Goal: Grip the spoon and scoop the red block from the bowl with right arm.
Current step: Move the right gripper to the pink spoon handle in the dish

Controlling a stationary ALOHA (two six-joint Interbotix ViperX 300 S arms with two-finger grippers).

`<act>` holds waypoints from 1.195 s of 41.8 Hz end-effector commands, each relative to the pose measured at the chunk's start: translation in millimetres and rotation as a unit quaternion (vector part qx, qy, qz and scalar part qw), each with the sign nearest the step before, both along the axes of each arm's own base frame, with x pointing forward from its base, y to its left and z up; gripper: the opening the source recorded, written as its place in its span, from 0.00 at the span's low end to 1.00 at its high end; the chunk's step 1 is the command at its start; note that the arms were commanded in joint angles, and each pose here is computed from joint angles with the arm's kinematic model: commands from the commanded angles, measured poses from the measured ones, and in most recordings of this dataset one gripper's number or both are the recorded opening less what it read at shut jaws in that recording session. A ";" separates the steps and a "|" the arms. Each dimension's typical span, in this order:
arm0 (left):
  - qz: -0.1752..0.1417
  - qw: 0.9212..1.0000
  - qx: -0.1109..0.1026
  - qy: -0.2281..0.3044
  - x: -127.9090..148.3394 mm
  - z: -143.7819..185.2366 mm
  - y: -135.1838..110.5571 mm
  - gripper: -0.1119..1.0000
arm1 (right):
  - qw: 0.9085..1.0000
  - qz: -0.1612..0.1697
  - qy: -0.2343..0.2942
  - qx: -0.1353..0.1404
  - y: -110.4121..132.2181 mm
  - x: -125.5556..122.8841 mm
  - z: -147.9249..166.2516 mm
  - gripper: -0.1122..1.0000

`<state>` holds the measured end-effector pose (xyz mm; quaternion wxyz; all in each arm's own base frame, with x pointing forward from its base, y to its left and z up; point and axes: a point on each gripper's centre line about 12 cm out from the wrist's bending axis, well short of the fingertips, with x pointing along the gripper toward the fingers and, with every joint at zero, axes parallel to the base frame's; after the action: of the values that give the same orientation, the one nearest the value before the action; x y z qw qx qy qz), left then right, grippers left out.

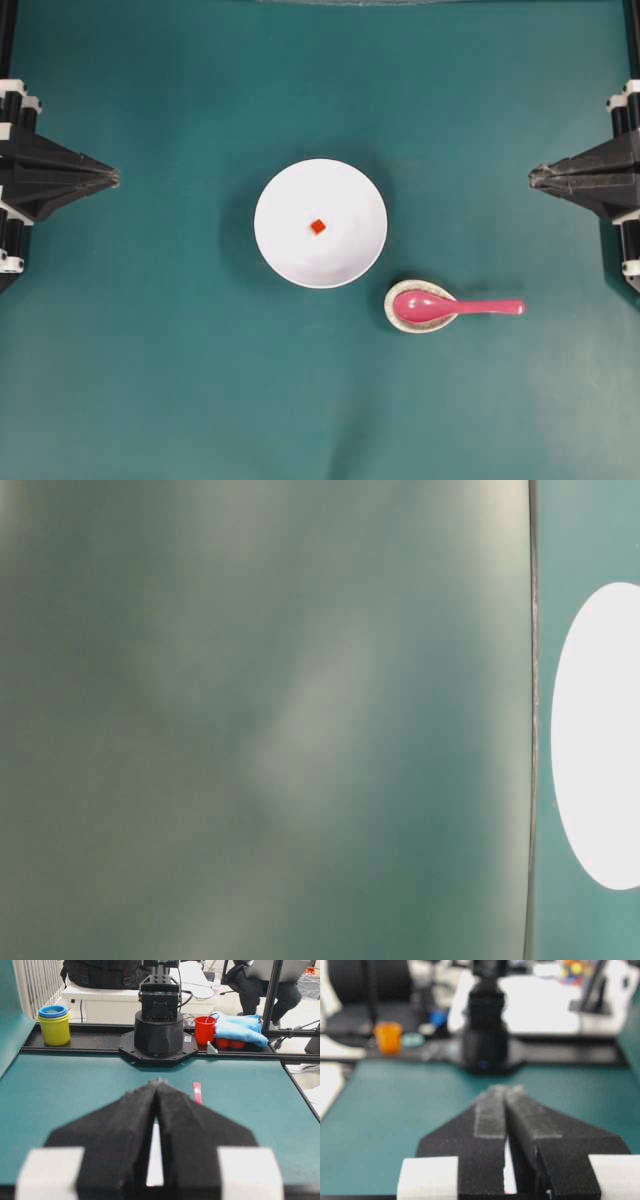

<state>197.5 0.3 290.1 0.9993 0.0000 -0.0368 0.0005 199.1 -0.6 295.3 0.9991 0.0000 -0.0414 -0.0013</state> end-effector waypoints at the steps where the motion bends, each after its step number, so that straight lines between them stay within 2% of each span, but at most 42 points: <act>1: -0.003 1.000 0.001 0.018 4.3 7.5 -1.3 0.10 | 1.000 0.004 -0.007 -0.002 1.5 1.9 6.5 0.10; 2: -0.003 0.999 0.001 0.049 5.0 5.8 -1.3 0.10 | 1.000 0.004 0.003 -0.001 1.8 2.5 6.0 0.10; 20: -0.003 0.988 0.008 0.153 -1.3 -5.0 -1.1 0.10 | 0.997 0.004 0.061 0.044 1.5 8.9 -3.8 0.12; 23: -0.003 0.987 0.008 0.159 -1.3 -6.1 -1.0 0.10 | 0.997 0.004 0.061 0.047 1.5 9.6 -2.9 0.18; 30: -0.003 0.987 0.007 0.161 -0.9 -6.9 -1.0 0.10 | 0.997 0.004 0.061 0.051 1.5 12.0 0.5 0.44; 34: -0.003 0.986 0.005 0.164 -0.8 -8.2 -1.0 0.10 | 0.996 0.004 0.070 0.054 1.5 14.0 -0.3 0.55; 40: -0.003 0.986 0.006 0.167 -0.4 -9.1 -1.0 0.10 | 0.994 0.003 0.096 0.056 1.9 17.8 -8.6 0.62; 50: 0.004 0.981 0.007 0.191 0.1 -16.6 1.7 0.10 | 0.988 0.008 0.146 0.056 5.8 29.3 -33.5 0.62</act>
<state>193.9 0.4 265.1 0.9870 0.0067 0.1604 0.0002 222.3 2.8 262.5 0.9935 0.0533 0.1005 0.0003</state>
